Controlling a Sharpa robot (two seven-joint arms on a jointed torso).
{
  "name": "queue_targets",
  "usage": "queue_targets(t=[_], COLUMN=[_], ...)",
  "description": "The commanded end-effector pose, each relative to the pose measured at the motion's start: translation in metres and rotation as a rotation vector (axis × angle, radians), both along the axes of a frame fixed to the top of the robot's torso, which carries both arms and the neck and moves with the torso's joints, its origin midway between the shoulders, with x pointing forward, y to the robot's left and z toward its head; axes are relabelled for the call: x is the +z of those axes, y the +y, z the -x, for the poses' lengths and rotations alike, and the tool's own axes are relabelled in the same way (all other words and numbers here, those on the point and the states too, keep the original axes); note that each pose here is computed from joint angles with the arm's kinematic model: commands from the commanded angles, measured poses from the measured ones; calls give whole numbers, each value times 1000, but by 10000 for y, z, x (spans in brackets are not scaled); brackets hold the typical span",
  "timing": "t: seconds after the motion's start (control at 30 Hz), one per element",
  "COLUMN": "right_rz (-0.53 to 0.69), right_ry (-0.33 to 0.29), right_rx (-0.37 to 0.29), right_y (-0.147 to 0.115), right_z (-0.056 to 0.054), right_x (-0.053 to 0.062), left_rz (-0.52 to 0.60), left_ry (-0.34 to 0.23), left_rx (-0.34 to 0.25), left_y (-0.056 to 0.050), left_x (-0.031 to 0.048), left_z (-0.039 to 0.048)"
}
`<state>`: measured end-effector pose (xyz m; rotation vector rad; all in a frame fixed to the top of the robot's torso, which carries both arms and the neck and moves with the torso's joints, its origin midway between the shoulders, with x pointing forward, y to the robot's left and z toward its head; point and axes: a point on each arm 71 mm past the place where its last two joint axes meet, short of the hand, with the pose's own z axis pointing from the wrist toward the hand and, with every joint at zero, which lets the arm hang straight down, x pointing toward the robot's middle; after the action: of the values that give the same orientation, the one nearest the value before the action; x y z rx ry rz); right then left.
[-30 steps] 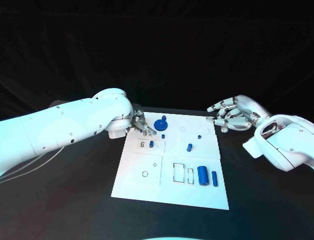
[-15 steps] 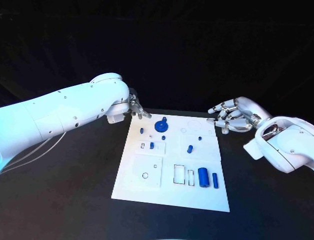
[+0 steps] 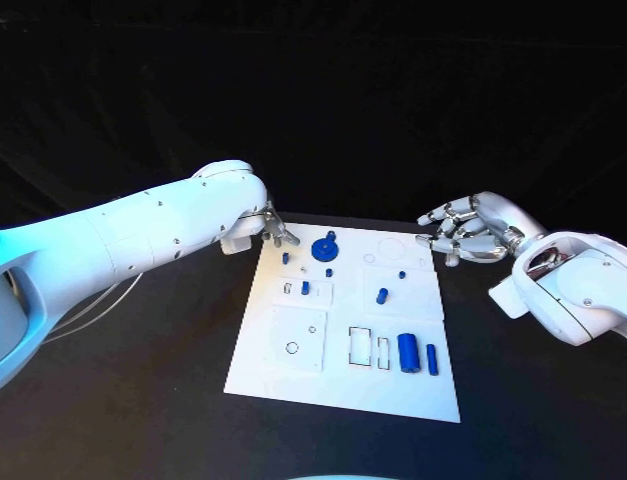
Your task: Assemble the parts on the task board
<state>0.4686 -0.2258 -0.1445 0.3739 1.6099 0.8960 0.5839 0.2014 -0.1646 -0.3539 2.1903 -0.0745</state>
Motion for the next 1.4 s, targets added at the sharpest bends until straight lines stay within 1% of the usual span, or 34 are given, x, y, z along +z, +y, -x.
queue_targets(t=[0.03, 0.33, 0.77, 1.4], right_rz=[2, 1, 1, 3], right_ry=[-3, -5, -5, -3], right_rx=[14, 12, 12, 12], right_y=[19, 21, 21, 21], right_z=[6, 4, 3, -2], right_x=[-2, -1, -2, -4], left_rz=[-7, 3, -14, -12], left_ry=[9, 33, 69, 89], left_rx=[-27, -37, -42, -56], left_y=[-34, -69, -43, -67], left_x=[-29, -79, -124, -143], left_z=[-9, -6, -2, 17])
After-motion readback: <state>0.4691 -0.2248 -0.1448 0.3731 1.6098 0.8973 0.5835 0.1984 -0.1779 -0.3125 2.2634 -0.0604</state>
